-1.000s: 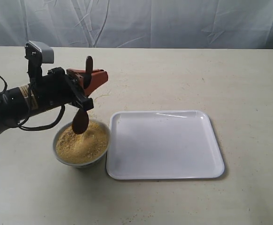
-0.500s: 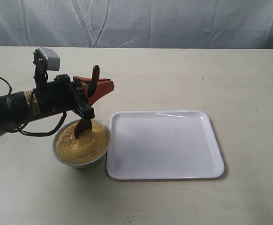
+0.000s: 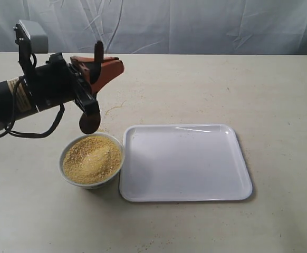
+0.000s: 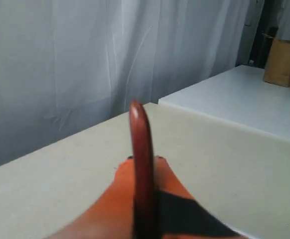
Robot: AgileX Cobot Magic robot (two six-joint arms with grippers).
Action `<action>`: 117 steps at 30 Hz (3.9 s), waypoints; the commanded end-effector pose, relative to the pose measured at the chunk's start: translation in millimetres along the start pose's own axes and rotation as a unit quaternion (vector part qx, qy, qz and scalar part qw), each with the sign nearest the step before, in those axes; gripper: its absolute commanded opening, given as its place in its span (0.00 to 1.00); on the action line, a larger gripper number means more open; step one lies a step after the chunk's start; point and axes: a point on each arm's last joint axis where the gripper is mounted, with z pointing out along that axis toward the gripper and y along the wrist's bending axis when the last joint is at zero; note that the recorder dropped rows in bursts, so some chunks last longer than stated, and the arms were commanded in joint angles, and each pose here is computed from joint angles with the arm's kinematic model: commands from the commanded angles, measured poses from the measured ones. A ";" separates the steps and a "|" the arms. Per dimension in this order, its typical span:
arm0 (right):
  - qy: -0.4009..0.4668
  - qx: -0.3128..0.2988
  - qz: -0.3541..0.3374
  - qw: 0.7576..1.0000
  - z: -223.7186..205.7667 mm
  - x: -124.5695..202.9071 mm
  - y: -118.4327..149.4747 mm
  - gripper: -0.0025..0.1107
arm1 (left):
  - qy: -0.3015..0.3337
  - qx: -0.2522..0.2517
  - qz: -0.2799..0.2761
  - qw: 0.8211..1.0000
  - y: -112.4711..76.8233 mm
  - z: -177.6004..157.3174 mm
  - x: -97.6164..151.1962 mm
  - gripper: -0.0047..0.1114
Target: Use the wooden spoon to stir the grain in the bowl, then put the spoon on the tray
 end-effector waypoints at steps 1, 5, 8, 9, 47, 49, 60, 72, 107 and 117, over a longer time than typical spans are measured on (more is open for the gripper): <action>-0.007 0.002 0.000 1.000 -0.2 -0.5 -0.2 0.03 | 0.071 -0.049 0.000 0.996 3.4 -3.3 0.9 0.04; -0.007 0.002 0.000 1.000 -0.2 -0.5 -0.2 0.03 | 0.079 -0.034 -0.008 0.996 -1.3 -4.4 -1.9 0.04; -0.005 0.002 0.000 1.000 -0.2 -0.1 -0.2 0.03 | 0.057 -0.017 -0.015 0.998 -9.8 -1.8 -15.7 0.04; -0.005 0.002 0.000 1.000 -0.2 -0.1 -0.2 0.03 | 0.064 -0.016 -0.021 0.998 -11.4 0.4 -19.9 0.04; -0.005 0.002 0.000 1.000 -0.2 -0.2 -0.2 0.03 | 0.393 0.166 -0.279 0.860 -53.9 194.7 96.2 0.04; -0.005 0.002 0.000 1.000 -0.2 -0.2 -0.2 0.03 | 0.401 0.167 -0.281 0.856 -53.6 194.3 106.5 0.04; -0.005 0.002 0.000 1.000 -0.2 -0.2 -0.2 0.03 | 0.414 0.129 -0.281 0.856 -45.5 194.9 130.5 0.36; -0.006 0.002 0.000 1.000 -0.2 -0.4 -0.2 0.03 | 0.409 0.097 -0.271 0.866 -38.6 196.4 132.2 0.63; -0.006 0.002 0.000 1.000 -0.2 -0.4 -0.2 0.03 | 0.341 -0.010 -0.107 0.934 -15.7 205.9 84.3 0.59; -0.006 0.002 -0.001 1.000 -0.2 -0.4 -0.3 0.03 | 0.278 0.007 -0.155 0.948 20.8 177.4 9.2 0.12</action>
